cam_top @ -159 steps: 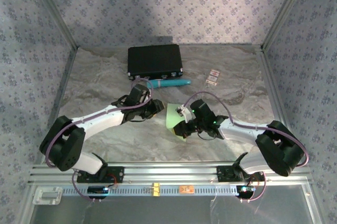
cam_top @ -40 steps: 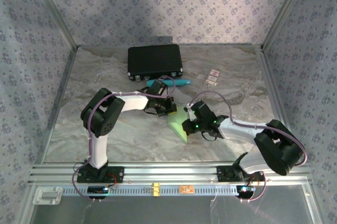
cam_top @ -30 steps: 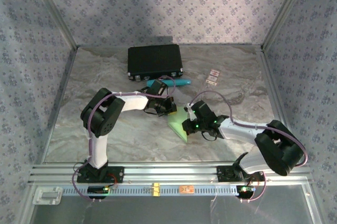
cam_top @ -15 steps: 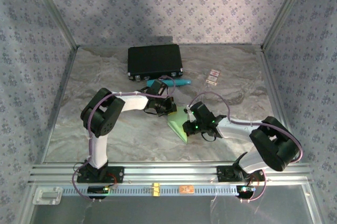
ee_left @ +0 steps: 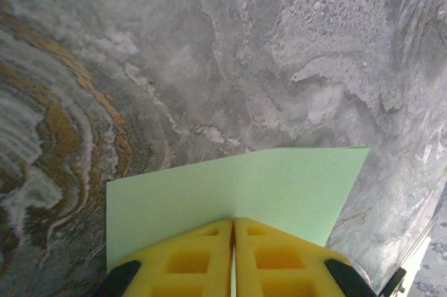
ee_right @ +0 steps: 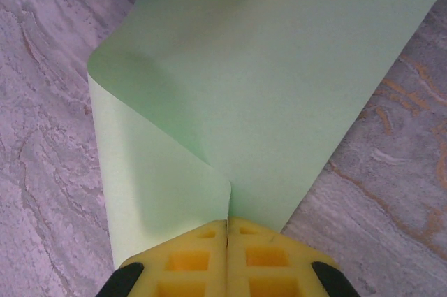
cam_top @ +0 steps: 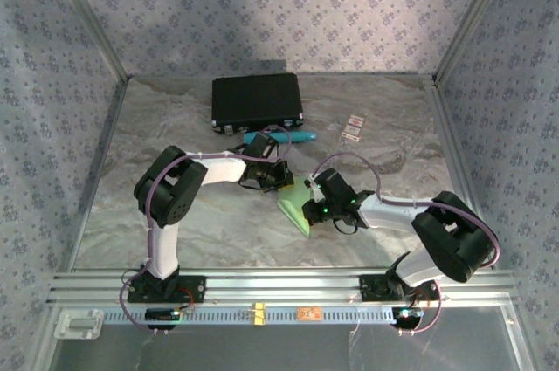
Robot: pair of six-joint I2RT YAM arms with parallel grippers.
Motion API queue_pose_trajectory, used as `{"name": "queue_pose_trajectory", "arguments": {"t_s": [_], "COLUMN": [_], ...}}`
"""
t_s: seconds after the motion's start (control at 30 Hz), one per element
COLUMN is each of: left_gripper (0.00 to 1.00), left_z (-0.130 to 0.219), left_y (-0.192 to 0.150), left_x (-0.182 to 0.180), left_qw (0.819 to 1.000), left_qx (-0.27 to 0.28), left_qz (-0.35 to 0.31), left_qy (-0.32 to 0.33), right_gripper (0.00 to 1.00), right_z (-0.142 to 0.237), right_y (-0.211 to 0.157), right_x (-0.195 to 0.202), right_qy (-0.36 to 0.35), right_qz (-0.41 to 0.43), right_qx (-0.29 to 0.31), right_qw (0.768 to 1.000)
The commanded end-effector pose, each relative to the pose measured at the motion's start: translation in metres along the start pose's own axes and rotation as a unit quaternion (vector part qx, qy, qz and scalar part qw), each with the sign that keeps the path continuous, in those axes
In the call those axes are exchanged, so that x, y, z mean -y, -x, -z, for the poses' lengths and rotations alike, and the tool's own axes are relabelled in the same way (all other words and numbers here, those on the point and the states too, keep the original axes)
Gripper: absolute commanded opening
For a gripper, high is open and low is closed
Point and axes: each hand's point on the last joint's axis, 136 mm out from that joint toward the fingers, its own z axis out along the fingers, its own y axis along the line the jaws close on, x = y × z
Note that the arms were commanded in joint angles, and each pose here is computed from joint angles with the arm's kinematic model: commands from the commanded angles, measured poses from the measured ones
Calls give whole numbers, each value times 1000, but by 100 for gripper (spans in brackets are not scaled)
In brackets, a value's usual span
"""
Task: Fold a paper plane with a square sheet of paper (pick it up from the middle)
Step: Third fold the triangle at the center of the table.
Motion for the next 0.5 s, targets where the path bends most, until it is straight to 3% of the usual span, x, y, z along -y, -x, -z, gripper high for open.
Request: {"name": "queue_pose_trajectory", "arguments": {"t_s": [0.0, 0.27, 0.37, 0.47], "left_gripper": [15, 38, 38, 27], "left_z": [4, 43, 54, 58], "left_y": [1, 17, 10, -2], "left_x": [-4, 23, 28, 35], "left_qw": [999, 997, 997, 997], "left_qx": [3, 60, 73, 74], "left_qz": [-10, -43, -37, -24], "left_qy": [37, 35, 14, -24], "right_gripper": [2, 2, 2, 1], "right_z": [-4, -5, -5, -5], "right_y": [-7, -6, -7, -8], "right_x": [8, 7, 8, 8], "right_qy": [-17, -16, -16, -17], "right_qz": [-11, -12, -13, -13], "right_qx": [-17, -17, -18, -18], "right_qw": [1000, 1000, 1000, 1000]}}
